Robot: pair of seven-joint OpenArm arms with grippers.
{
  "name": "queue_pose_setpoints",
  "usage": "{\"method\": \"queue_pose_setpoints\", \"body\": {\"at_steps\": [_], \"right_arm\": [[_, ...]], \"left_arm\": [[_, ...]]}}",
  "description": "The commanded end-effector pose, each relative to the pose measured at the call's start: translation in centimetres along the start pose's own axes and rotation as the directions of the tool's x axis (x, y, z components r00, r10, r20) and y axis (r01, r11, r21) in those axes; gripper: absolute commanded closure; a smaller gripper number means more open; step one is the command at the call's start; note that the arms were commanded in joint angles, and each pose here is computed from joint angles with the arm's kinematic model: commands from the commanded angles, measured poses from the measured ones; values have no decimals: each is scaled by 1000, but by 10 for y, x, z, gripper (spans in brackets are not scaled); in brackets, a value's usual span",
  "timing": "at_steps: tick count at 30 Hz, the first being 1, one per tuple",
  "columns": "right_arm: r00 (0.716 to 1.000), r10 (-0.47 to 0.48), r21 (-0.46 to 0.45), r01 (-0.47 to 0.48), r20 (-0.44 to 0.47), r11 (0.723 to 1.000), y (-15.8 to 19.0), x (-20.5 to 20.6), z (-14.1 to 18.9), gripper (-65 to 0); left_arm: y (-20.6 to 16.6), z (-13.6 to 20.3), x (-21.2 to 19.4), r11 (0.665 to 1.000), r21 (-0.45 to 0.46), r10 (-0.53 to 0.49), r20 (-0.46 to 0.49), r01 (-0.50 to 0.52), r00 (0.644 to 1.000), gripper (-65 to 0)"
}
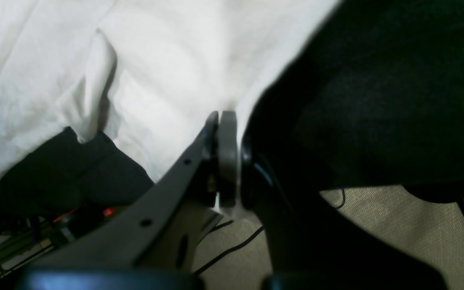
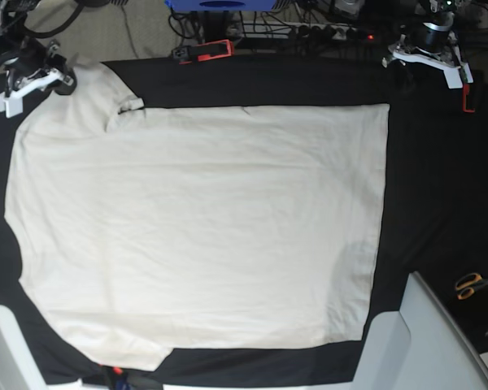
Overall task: Fold the T-shirt properly
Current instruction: 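Move both grippers down to the shirt's collar-side corners and grasp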
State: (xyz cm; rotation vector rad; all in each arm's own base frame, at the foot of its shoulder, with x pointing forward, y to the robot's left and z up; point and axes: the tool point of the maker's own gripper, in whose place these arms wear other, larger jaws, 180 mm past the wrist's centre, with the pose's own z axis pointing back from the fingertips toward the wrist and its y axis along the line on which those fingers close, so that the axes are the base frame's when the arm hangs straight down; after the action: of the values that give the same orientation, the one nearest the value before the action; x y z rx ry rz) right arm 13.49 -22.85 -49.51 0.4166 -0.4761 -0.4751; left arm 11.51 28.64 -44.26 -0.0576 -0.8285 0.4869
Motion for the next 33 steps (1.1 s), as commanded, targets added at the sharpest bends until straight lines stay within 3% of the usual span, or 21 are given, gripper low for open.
{"method": "queue_pose_setpoints", "body": {"at_steps": [1, 12, 23, 33], "right_arm": [[1000, 16, 0, -16, 24, 1000, -1, 10, 4, -5], [1000, 19, -1, -19, 23, 1000, -2, 10, 4, -5], [1000, 20, -2, -20, 23, 1000, -2, 10, 4, -5], [1000, 20, -2, -20, 23, 1000, -2, 10, 4, -5]], "left_arm": [[1, 3, 10, 1000, -9, 22, 33, -21, 999, -260], [9, -31, 0, 973, 4, 230, 26, -230, 973, -262], [-28, -54, -10, 972, -71, 222, -26, -223, 975, -262], [-26, -66, -23, 969, -49, 239, -59, -242, 969, -262]]}}
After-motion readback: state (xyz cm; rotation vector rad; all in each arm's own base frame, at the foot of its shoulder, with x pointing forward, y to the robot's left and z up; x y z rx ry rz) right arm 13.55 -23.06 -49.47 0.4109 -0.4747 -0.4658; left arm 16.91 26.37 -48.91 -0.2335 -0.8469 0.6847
